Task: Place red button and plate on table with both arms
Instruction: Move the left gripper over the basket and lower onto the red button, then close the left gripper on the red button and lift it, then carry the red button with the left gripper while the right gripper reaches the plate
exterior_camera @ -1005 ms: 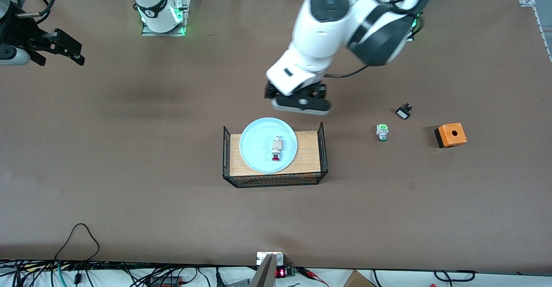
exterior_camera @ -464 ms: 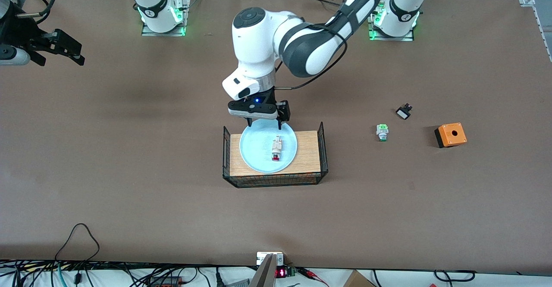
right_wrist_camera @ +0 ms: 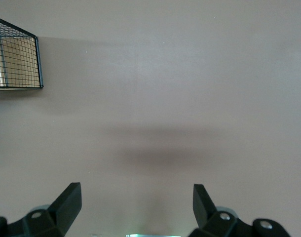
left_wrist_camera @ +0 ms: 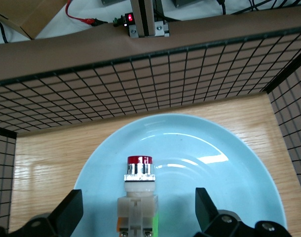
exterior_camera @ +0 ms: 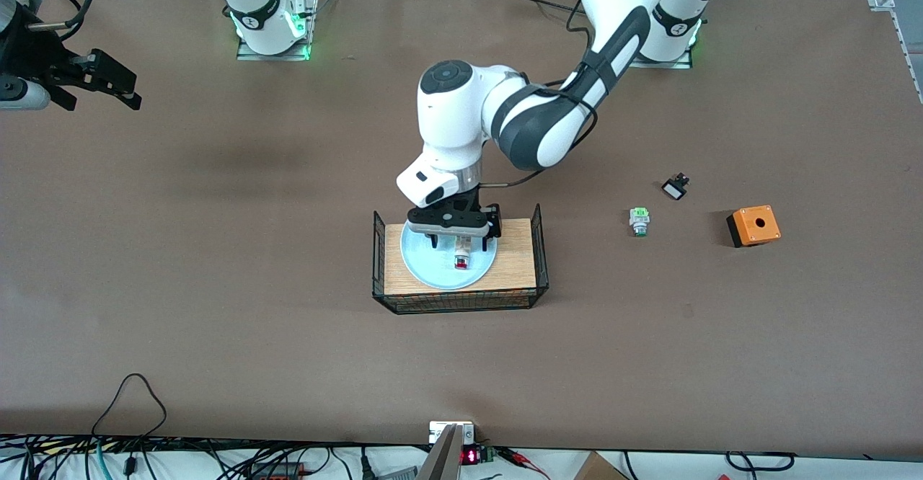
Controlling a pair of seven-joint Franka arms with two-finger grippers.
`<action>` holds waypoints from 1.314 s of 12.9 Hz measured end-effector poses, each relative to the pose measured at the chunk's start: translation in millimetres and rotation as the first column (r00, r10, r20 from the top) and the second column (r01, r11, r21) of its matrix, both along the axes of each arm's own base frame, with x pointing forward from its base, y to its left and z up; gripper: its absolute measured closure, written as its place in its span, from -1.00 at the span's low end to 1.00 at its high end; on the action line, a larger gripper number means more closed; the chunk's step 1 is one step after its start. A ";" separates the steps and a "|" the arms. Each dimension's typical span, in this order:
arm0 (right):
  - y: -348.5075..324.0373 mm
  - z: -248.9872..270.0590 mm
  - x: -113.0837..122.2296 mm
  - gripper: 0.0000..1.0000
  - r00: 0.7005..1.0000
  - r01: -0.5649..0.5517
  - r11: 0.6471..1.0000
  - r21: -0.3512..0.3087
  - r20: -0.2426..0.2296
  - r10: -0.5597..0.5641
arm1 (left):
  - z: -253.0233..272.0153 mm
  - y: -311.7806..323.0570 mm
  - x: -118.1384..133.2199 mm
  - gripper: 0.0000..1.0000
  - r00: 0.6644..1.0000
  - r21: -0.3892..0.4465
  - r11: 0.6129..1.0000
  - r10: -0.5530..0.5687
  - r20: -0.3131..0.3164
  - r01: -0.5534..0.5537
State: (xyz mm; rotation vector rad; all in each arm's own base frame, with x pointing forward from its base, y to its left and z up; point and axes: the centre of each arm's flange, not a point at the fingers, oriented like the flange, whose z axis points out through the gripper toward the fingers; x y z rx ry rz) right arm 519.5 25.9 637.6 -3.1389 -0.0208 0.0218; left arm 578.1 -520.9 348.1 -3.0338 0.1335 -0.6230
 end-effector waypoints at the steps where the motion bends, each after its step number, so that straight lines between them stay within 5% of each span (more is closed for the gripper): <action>1: -3.0 0.0 0.1 -1.00 1.000 0.003 1.000 0.001 0.000 -0.003 | -8.3 -0.5 -2.2 -1.00 1.000 -0.001 1.000 -0.008 -0.005 0.008; 5: -5.6 0.0 0.2 -1.00 1.000 0.006 1.000 0.001 0.000 -0.006 | -18.4 -6.8 -11.5 -0.84 0.999 -0.003 1.000 -0.029 -0.018 0.029; 9: -5.6 0.0 0.2 -1.00 1.000 0.006 1.000 0.001 0.000 -0.006 | -15.1 -9.1 -13.3 0.07 1.000 -0.013 1.000 -0.022 -0.016 0.022; 11: -5.6 -0.1 0.3 -1.00 1.000 0.006 1.000 0.001 0.000 -0.006 | 1.7 -4.7 -9.4 0.34 1.000 -0.027 1.000 -0.007 -0.004 0.007; 14: -4.6 -1.1 0.6 -1.00 1.000 0.004 1.000 0.001 -0.002 -0.004 | 62.5 6.2 -13.3 0.34 0.998 -0.067 0.996 0.052 -0.042 -0.055; 17: 1.7 -1.3 0.5 -1.00 1.000 -0.017 1.000 0.000 -0.003 0.017 | 127.0 67.6 -0.9 0.34 0.990 0.018 0.997 0.073 -0.123 -0.071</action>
